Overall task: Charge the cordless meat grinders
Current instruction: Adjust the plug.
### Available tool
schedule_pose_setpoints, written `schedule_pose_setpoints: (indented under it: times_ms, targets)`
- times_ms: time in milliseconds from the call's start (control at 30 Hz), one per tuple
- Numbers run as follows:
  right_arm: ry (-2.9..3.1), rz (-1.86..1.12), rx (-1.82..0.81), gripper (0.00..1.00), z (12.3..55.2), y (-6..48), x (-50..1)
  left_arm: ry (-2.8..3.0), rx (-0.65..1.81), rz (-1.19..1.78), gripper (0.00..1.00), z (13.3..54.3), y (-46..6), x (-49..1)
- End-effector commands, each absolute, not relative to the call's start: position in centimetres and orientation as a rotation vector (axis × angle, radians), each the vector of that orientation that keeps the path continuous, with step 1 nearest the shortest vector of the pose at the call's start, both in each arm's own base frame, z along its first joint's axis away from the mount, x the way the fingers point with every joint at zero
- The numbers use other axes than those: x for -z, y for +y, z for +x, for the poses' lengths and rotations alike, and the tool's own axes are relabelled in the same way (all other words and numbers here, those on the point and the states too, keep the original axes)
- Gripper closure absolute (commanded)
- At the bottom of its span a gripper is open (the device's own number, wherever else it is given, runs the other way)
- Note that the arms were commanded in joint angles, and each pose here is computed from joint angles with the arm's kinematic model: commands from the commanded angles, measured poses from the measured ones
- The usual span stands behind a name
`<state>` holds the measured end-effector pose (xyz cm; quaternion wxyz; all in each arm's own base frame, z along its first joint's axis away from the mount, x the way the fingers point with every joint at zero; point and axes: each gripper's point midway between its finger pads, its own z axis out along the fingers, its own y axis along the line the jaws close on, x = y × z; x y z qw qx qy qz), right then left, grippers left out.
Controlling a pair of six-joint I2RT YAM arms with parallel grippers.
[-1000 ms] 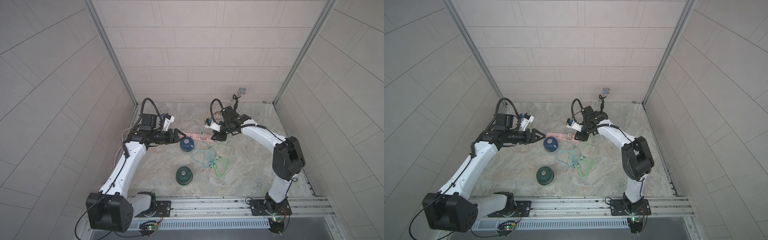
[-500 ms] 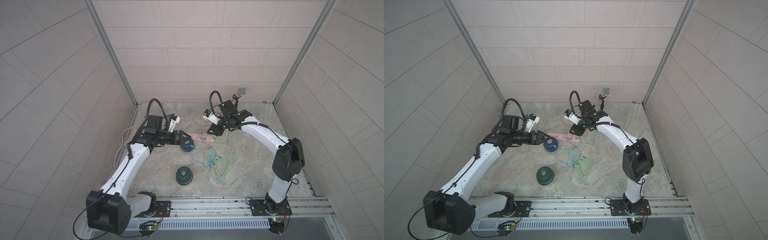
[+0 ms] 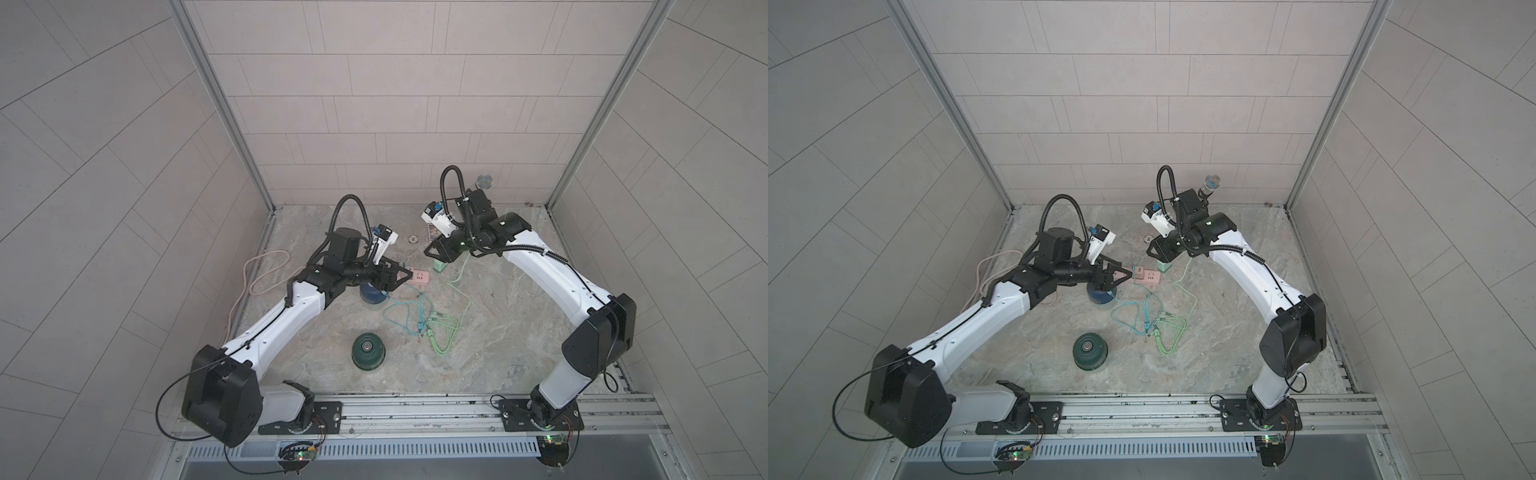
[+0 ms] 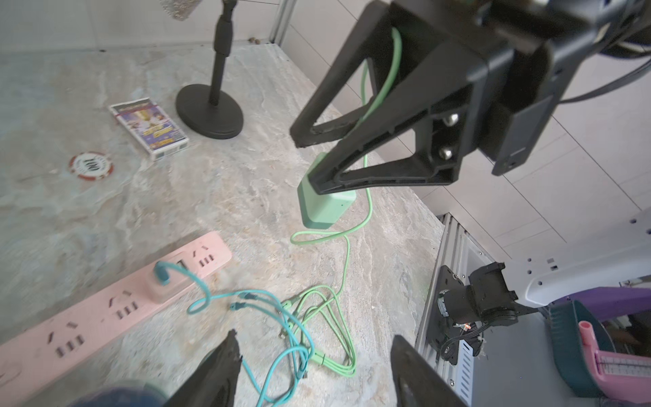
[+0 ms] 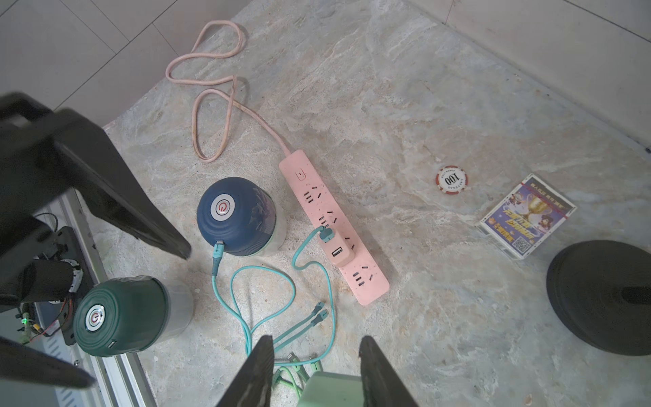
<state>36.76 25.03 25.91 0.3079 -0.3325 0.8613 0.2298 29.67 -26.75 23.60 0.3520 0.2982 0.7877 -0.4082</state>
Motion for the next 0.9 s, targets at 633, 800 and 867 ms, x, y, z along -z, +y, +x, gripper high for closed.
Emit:
schedule_pose_setpoints:
  times_ms: [633, 800, 867]
  targets:
    - [2.276, -0.711, -0.73, 0.85, 34.8, 24.2, -30.1, 1.578, 0.987, 0.813, 0.24, 32.2, -35.0, -25.1]
    - [2.268, -0.681, -0.764, 0.85, 35.1, 24.5, -30.5, 1.592, 1.022, 0.849, 0.24, 31.0, -35.9, -24.1]
    - [2.271, -0.677, -0.766, 0.85, 35.2, 24.6, -30.5, 1.594, 1.036, 0.866, 0.24, 30.5, -36.4, -23.9]
